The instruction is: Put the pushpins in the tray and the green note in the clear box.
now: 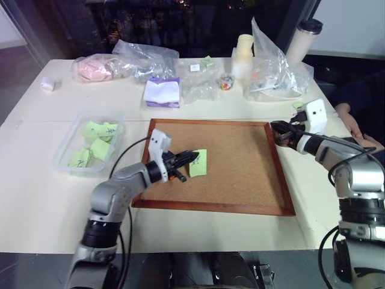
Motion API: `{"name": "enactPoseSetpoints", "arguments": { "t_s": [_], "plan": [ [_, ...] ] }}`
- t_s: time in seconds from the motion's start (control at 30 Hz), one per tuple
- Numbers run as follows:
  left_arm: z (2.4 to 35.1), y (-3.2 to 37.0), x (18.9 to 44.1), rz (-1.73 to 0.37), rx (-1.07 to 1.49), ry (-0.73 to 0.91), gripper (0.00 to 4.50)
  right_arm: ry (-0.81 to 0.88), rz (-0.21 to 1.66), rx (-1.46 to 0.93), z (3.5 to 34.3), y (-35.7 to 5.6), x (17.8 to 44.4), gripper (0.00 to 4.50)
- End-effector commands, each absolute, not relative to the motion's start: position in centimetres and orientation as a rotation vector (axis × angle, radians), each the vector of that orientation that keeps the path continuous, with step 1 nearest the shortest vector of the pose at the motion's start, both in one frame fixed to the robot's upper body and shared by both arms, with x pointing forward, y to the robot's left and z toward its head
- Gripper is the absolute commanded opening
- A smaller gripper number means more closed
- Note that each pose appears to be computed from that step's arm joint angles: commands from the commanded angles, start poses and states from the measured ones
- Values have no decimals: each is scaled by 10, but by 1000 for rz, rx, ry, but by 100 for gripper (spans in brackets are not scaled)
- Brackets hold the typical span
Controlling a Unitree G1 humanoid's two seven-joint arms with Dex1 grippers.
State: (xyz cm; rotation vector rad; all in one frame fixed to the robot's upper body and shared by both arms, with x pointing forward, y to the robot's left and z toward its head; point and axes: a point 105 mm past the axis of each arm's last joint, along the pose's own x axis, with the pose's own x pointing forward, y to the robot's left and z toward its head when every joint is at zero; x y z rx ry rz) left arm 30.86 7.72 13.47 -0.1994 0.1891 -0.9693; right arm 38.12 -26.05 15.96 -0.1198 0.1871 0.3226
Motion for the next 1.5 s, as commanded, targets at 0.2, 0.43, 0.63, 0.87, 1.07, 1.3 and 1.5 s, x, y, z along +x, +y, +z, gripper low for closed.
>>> {"name": "enactPoseSetpoints", "arguments": {
  "t_s": [0.2, 0.43, 0.63, 0.87, 1.07, 1.3, 1.5],
  "plan": [
    [163, 92, 308, -985, -67, 70, 1, 174, 273, -135, 156, -274, 398, 0],
    [166, 97, 312, -962, -62, 59, 1, 211, 207, -111, 140, -295, 404, 0],
    [164, 96, 312, -961, -63, 62, 0, 216, 208, -109, 137, -299, 403, 63],
    [161, 96, 313, -959, -66, 69, 0, 192, 204, -118, 145, -300, 403, 401],
    [162, 98, 312, -957, -62, 69, 0, 155, 201, -130, 160, -302, 400, 447],
    [186, 117, 313, -911, -8, 2, 0, 86, 512, -152, 191, -234, 375, 447],
    [222, 158, 320, -744, -69, -113, 0, 50, 728, -211, 204, -179, 353, 447]
  ]
}}
